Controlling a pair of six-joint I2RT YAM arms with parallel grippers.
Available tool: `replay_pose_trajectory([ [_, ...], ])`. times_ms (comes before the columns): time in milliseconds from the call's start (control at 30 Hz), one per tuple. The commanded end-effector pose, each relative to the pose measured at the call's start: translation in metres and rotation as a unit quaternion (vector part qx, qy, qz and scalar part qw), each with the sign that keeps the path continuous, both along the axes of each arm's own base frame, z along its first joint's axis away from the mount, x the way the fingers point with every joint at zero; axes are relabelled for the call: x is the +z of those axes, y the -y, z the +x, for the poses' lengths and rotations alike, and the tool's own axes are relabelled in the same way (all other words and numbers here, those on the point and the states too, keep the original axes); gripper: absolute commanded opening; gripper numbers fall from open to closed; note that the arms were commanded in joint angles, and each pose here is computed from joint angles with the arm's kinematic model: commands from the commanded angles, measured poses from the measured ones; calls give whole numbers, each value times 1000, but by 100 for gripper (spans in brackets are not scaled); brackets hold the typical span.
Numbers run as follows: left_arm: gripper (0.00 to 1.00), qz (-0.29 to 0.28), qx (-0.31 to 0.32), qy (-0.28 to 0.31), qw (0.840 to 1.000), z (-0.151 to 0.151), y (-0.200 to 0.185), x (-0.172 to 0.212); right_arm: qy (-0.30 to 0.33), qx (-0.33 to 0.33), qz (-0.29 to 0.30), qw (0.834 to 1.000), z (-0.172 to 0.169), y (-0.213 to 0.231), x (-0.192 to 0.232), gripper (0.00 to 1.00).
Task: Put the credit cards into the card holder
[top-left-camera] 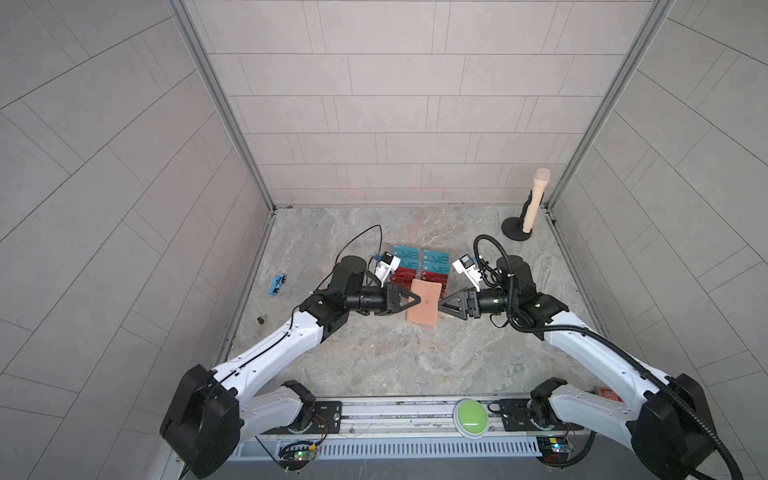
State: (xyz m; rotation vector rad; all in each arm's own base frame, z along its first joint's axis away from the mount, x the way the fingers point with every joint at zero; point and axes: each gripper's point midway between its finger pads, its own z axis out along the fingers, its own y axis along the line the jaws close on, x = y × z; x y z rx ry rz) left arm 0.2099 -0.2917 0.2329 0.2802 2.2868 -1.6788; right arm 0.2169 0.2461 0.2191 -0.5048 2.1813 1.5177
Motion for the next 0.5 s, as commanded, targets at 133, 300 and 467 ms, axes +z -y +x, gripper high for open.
replay_pose_trajectory([
  [133, 18, -70, -10, 29, 997, -5, 6, 30, 25, 13, 28, 999, -1, -7, 14, 72],
  [300, 18, -75, -11, 29, 997, -9, 9, 30, 35, 15, 51, 998, -1, -9, 23, 68],
  [467, 18, -89, -12, 31, 995, -7, 13, 34, 44, 12, 68, 997, -1, -9, 34, 58],
])
